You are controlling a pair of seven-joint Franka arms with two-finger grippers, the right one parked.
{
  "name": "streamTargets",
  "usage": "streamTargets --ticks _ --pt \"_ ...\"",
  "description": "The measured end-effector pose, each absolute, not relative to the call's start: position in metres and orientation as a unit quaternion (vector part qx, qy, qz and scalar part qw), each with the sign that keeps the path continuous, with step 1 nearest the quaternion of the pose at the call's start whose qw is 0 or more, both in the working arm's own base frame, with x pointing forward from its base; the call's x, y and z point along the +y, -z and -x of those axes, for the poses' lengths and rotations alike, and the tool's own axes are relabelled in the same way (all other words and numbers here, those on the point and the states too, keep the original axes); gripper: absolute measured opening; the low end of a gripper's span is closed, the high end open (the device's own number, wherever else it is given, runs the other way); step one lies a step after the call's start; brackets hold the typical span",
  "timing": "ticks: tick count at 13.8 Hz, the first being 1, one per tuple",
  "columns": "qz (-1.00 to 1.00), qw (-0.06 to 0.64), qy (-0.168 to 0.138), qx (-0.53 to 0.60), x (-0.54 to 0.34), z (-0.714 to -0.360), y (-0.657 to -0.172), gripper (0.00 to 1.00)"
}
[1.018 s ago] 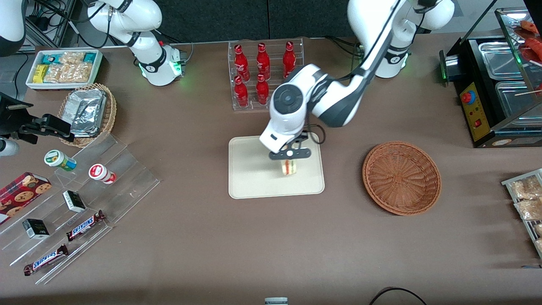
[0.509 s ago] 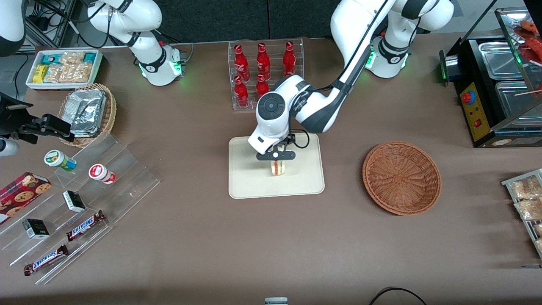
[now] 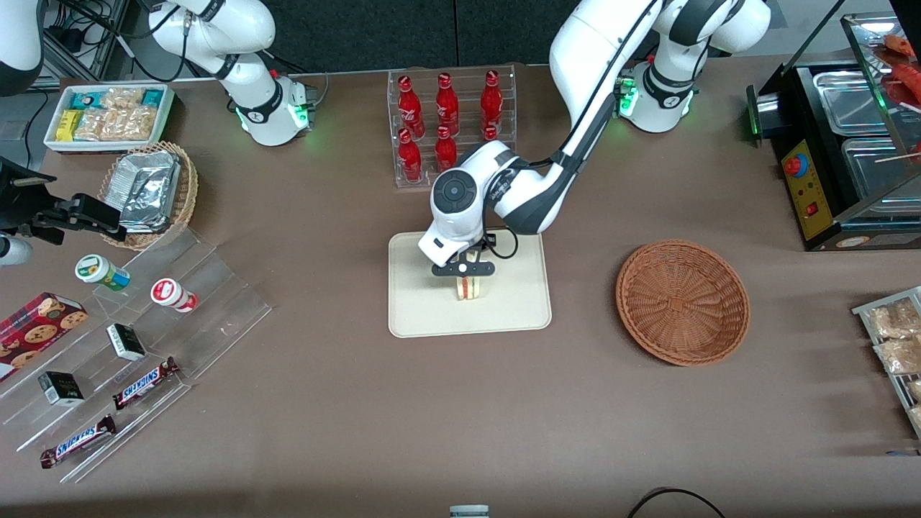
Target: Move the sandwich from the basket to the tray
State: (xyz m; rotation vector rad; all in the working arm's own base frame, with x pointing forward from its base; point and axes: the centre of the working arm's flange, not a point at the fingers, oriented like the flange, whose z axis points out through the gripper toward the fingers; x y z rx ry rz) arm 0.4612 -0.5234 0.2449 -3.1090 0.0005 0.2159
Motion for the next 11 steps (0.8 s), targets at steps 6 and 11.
streamTargets --ticks 6,11 --pt "0.998 0.012 -0.068 -0.001 -0.524 -0.464 -0.244 0.48" --pt "0.997 0.018 -0.054 -0.056 -0.507 -0.486 -0.309 0.99"
